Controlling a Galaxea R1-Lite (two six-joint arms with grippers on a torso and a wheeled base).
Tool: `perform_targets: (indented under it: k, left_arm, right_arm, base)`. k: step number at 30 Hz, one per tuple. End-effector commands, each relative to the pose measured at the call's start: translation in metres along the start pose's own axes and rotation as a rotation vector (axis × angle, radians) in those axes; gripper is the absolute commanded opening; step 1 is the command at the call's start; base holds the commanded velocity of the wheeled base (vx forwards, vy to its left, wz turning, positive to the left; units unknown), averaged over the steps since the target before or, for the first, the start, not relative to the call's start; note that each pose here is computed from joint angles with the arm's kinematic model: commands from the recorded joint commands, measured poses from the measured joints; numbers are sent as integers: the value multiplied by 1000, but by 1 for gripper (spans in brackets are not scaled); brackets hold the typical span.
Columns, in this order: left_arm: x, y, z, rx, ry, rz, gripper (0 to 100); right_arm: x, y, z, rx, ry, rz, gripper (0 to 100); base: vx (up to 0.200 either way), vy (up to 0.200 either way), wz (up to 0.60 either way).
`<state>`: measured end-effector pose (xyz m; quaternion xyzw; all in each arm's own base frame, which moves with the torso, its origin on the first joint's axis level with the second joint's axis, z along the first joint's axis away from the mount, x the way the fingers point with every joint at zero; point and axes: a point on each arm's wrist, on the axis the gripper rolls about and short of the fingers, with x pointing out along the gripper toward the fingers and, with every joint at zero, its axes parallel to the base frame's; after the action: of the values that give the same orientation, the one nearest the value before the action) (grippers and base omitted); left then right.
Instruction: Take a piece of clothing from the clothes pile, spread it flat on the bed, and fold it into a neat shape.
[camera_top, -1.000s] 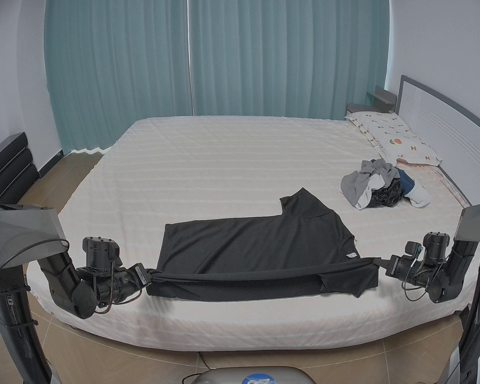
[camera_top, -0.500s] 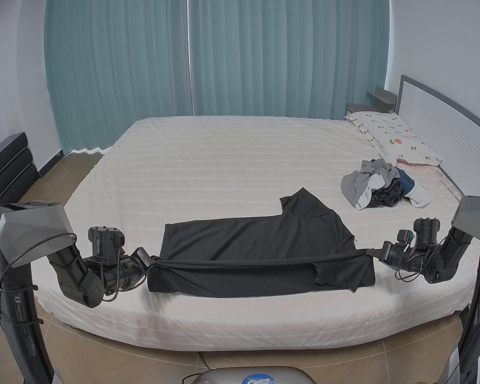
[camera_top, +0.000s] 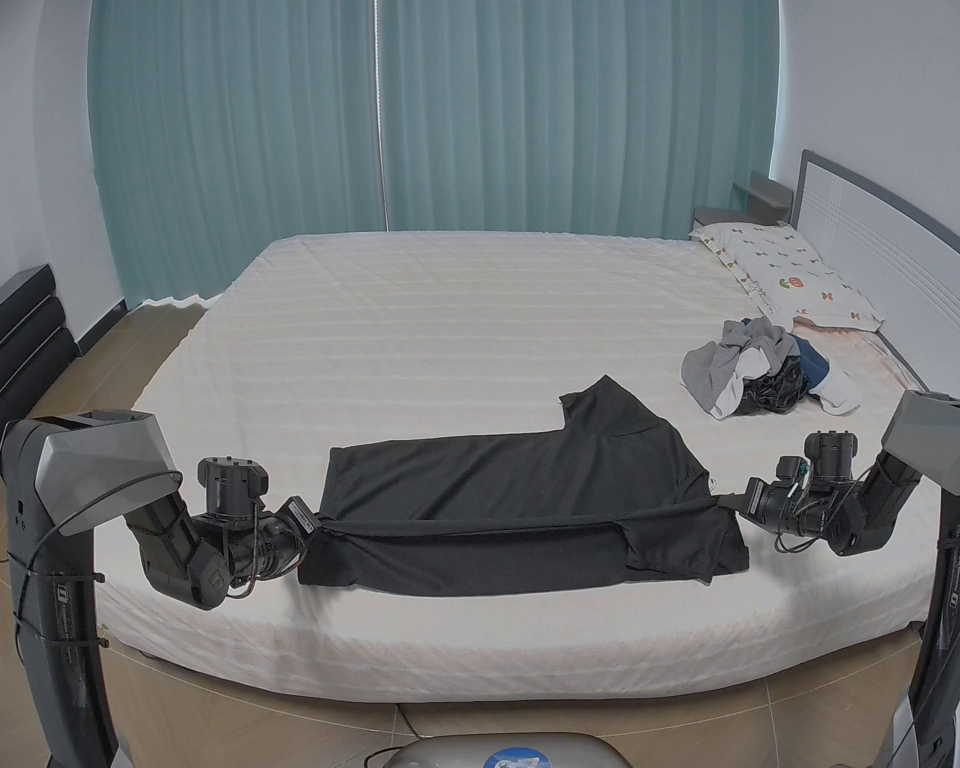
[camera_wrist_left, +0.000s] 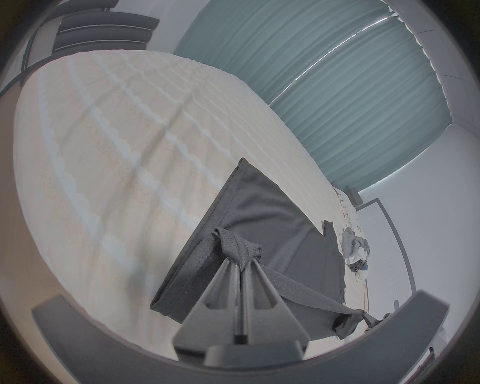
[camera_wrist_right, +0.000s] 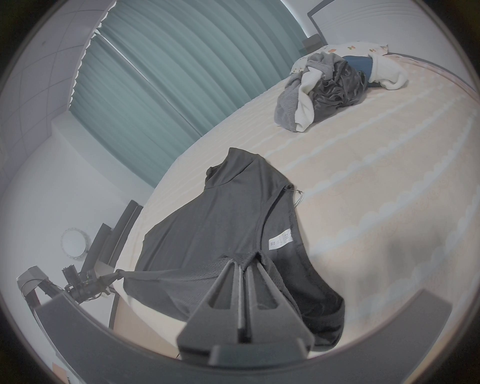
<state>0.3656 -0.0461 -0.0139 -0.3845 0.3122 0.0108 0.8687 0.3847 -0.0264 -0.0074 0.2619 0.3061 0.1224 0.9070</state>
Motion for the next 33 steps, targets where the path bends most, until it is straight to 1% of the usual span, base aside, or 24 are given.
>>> perform_targets:
  k: [1,6,15,23,26,27,33]
  left_arm:
    - [10,6,-4,0,6,18,0]
    - [12,6,-4,0,3,17,0]
    - [14,6,-5,6,4,20,0]
    - [15,5,-8,15,12,20,0]
    - [15,5,-8,15,13,21,0]
    - [15,5,-8,15,13,21,100]
    - [16,4,-5,6,1,13,100]
  right_arm:
    - [11,-7,-4,9,3,-20,0]
    - [20,-9,-2,39,-25,-54,0]
    - [33,-11,-10,43,-26,-99,0]
    - [36,-15,-12,51,-24,-102,0]
    - [36,-15,-13,68,-22,-101,0]
    - [36,-15,-13,68,-22,-101,100]
    - [34,-12,-11,92,-32,-97,100]
  base:
    - [0,0,0]
    - [0,0,0]
    - [0,0,0]
    - [0,0,0]
    - [0,0,0]
    - [0,0,0]
    - [0,0,0]
